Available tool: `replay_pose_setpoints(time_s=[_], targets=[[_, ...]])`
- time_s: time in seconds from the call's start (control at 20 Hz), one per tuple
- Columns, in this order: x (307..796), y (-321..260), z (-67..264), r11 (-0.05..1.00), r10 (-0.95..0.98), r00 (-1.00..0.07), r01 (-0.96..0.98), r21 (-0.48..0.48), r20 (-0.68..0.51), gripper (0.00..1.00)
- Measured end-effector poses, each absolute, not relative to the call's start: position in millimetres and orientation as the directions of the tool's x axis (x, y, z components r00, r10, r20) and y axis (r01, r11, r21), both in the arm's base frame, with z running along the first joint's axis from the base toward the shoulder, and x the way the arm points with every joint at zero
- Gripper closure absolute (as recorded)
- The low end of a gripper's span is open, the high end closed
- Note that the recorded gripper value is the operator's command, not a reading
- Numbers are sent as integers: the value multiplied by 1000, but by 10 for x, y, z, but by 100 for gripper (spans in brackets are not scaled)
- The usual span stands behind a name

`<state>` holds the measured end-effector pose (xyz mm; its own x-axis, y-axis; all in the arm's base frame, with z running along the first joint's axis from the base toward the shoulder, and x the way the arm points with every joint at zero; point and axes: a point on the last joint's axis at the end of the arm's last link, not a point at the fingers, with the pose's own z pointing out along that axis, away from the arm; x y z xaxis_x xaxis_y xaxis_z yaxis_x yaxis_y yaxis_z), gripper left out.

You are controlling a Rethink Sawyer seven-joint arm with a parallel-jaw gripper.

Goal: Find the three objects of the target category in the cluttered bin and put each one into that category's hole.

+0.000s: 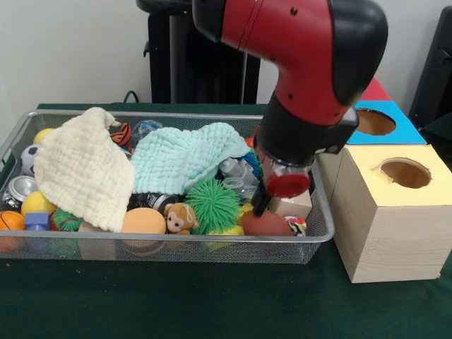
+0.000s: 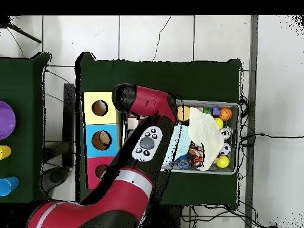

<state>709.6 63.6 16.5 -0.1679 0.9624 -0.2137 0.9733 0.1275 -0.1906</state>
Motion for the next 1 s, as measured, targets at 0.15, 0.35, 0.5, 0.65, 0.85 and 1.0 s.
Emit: replay_pose_setpoints(time_s=[0.15, 0.35, 0.5, 0.65, 0.85, 1.0], targets=[[7051, 762, 429, 125, 965, -160, 977, -172, -207, 100], [7016, 860, 742, 123, 968, -151, 982, -146, -200, 100], [6994, 861, 902, 115, 971, -140, 984, -133, -196, 100], [6974, 836, 1033, 105, 973, -128, 987, -122, -193, 100], [6979, 788, 1101, 97, 974, -118, 989, -114, -192, 100], [6983, 716, 1073, 89, 975, -110, 989, -115, -194, 100]])
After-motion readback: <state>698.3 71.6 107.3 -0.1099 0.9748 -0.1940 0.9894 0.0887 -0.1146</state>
